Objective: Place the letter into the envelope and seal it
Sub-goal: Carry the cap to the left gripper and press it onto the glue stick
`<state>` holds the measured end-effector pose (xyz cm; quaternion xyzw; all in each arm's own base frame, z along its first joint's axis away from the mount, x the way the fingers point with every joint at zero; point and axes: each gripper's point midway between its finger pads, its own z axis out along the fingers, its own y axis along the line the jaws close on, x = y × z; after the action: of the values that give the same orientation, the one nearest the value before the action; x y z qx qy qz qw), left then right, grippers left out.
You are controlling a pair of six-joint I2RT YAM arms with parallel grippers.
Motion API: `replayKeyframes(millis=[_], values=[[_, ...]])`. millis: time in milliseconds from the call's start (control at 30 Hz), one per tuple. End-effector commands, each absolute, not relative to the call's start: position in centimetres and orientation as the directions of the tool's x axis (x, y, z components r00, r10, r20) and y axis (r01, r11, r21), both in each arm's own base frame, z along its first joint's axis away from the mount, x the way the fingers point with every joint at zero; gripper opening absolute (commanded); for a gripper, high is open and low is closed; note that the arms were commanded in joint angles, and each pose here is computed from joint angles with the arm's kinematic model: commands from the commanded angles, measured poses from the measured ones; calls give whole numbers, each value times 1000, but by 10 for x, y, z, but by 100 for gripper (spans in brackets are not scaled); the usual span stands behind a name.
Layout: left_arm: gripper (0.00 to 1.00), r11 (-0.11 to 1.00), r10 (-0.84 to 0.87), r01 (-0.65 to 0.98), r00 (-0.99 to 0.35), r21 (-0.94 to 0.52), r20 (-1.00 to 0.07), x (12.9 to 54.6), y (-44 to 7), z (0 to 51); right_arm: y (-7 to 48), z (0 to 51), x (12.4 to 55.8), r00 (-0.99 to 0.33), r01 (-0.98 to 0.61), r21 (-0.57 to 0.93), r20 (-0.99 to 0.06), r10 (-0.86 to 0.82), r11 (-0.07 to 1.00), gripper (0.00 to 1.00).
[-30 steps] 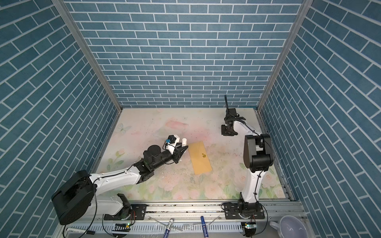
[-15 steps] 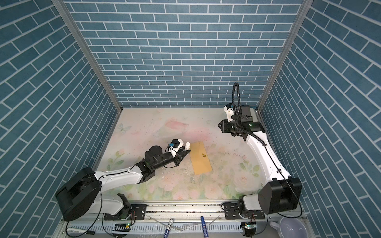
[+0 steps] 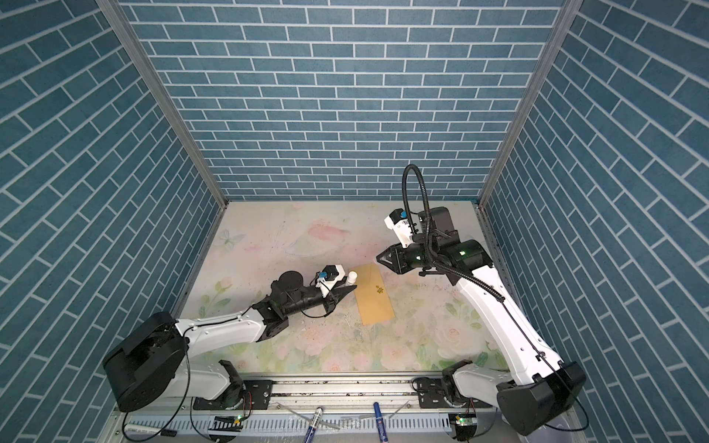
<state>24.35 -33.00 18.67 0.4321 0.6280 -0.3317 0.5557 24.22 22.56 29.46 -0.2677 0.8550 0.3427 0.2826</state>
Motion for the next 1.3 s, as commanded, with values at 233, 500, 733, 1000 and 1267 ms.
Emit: replayKeyframes(millis=[233,500,733,1000,1267], values=[[0,358,136,929,45,91,-990,238,-336,208,248,277,217,-678,-711,433,-632,-375,554,5],[0,354,128,931,44,87,-991,237,-336,210,261,267,213,-672,-726,436,-612,-417,532,4],[0,352,121,932,45,85,-992,236,-336,211,269,259,211,-670,-733,434,-595,-444,525,2],[0,349,114,933,47,84,-992,236,-336,213,277,255,209,-662,-743,432,-588,-466,510,2],[0,345,103,935,46,79,-994,235,-337,216,282,250,207,-660,-747,439,-583,-474,499,2]])
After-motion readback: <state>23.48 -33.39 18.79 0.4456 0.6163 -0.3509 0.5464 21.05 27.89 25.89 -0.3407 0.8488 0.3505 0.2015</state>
